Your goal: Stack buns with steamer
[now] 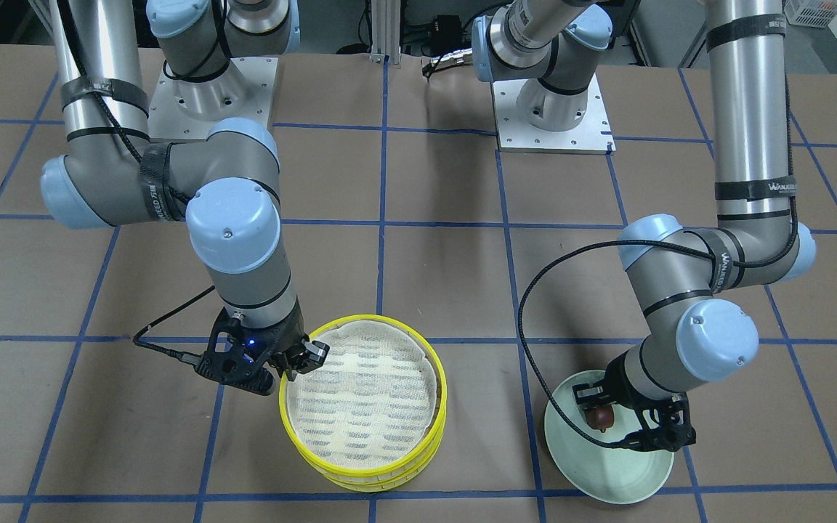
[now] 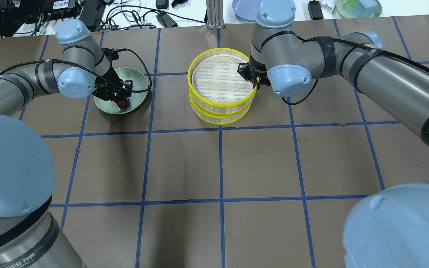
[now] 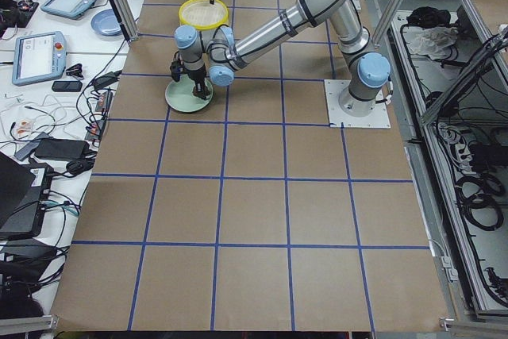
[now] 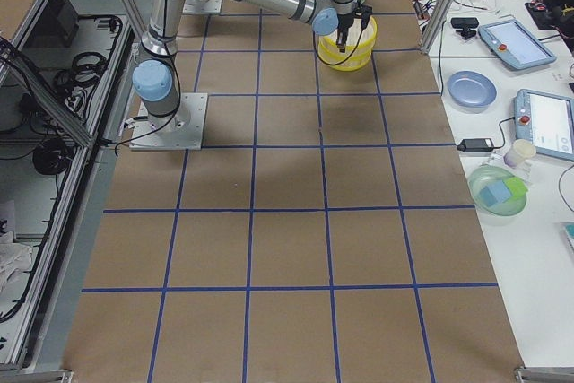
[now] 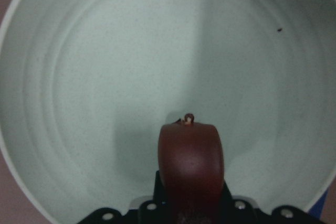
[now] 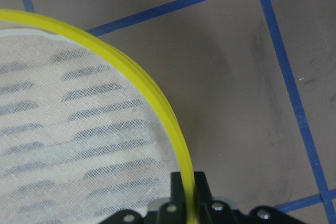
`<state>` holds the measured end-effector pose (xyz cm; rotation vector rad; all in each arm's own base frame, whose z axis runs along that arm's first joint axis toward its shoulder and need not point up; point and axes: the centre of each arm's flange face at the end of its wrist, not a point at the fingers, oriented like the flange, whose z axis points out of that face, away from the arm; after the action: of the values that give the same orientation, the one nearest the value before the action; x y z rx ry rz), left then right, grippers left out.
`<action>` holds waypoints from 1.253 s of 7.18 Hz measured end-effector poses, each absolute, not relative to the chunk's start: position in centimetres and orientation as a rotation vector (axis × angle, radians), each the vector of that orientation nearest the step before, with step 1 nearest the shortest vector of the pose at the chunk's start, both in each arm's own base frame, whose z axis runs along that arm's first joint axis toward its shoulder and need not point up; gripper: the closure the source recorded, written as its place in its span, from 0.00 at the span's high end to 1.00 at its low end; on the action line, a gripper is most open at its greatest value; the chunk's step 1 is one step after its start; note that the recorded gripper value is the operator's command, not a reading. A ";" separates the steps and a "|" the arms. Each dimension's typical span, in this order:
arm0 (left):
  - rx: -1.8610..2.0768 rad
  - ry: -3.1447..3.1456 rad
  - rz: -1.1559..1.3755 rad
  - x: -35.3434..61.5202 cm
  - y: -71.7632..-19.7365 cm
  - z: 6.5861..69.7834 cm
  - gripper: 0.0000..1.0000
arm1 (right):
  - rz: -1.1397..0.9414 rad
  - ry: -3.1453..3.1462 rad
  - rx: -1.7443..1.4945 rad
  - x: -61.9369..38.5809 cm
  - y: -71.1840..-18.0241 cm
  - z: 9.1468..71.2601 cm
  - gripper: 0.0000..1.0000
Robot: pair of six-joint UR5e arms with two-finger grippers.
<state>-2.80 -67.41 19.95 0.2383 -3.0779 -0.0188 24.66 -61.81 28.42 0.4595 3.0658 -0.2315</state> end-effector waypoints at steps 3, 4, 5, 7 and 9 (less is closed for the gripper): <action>0.368 -2.995 0.099 -3.4 -68.6 26.6 0.00 | -0.224 3.066 0.463 25.1 -61.6 28.3 0.04; 0.426 -2.964 0.128 -4.6 -68.3 29.1 0.00 | -0.219 3.066 0.470 25.3 -61.4 28.3 0.06; 0.482 -2.906 0.155 -6.5 -67.7 31.6 0.00 | -0.217 3.066 0.476 25.5 -61.4 28.2 0.19; 0.576 -2.777 0.190 -12.1 -66.4 35.4 0.00 | -0.216 3.076 0.472 25.5 -61.4 27.8 1.00; 0.679 -2.665 0.205 -18.5 -65.4 36.9 0.00 | -0.208 3.083 0.473 25.4 -61.3 27.5 1.00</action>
<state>-18.49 -65.43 36.89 0.6794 -2.6648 0.2055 25.43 -61.32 27.49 0.4733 3.0834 -0.2084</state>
